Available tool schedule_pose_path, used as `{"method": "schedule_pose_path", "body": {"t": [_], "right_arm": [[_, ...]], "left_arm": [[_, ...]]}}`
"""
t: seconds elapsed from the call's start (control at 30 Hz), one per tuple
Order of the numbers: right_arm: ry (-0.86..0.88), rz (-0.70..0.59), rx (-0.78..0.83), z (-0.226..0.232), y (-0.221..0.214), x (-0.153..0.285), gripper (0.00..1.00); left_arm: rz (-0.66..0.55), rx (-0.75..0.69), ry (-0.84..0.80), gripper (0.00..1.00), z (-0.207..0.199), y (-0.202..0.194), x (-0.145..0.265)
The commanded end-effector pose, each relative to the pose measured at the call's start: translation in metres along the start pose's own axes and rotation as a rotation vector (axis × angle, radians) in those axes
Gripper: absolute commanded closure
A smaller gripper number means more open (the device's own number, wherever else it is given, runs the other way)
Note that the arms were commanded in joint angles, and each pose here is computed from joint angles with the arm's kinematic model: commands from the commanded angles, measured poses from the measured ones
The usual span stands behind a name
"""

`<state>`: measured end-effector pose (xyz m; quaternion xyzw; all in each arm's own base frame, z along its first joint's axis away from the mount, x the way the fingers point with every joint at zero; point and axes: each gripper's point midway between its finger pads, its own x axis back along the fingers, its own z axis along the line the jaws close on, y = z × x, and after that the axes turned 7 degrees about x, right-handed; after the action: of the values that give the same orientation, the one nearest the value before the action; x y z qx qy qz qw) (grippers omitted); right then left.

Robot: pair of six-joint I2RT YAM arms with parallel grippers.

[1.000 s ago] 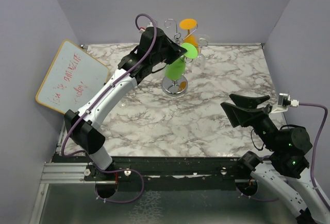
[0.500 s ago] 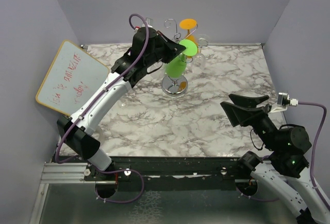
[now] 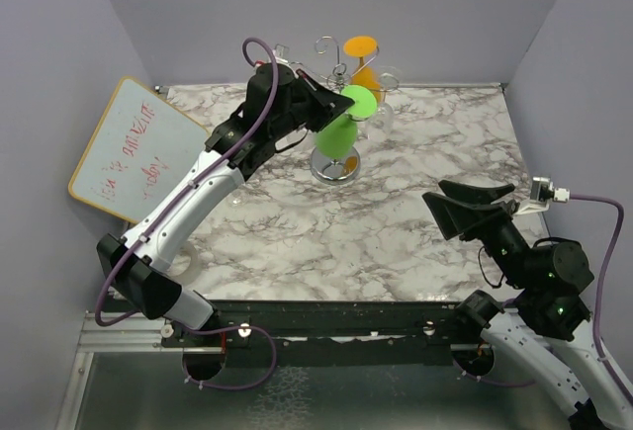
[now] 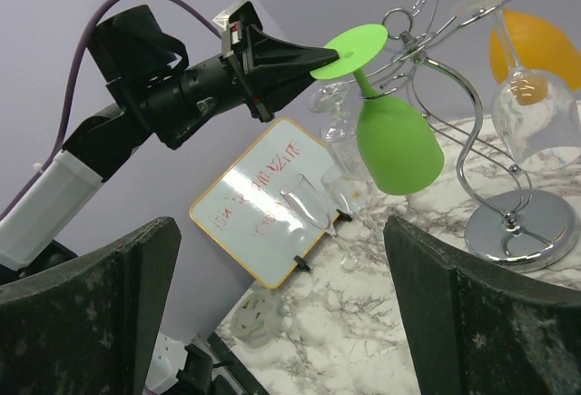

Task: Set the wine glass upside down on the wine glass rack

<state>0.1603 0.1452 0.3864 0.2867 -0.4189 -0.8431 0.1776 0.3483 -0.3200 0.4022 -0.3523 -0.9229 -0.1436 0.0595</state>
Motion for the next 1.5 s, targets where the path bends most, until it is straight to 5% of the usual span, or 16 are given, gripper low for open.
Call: {"method": "schedule_pose_path", "body": {"t": [0.0, 0.37, 0.9, 1.27, 1.47], "right_arm": [[-0.035, 0.011, -0.014, -0.008, -0.006, -0.003, 0.0], [-0.046, 0.005, -0.013, -0.009, -0.004, -0.002, 0.01], [-0.064, -0.005, 0.001, -0.013, -0.002, -0.001, 0.0], [-0.123, 0.024, 0.027, -0.022, -0.004, -0.002, 0.0], [-0.093, 0.082, 0.031, -0.019, -0.018, -0.01, 0.0]], "left_arm": [[0.046, 0.019, -0.06, 1.0, -0.014, -0.013, 0.011], [0.037, -0.038, -0.022, 1.0, -0.007, -0.031, -0.012], [0.016, -0.093, 0.0, 0.49, -0.003, -0.028, 0.0], [0.101, -0.121, 0.006, 0.38, 0.016, -0.045, 0.029], [0.169, -0.44, -0.047, 0.34, 0.03, -0.053, 0.054]]}}
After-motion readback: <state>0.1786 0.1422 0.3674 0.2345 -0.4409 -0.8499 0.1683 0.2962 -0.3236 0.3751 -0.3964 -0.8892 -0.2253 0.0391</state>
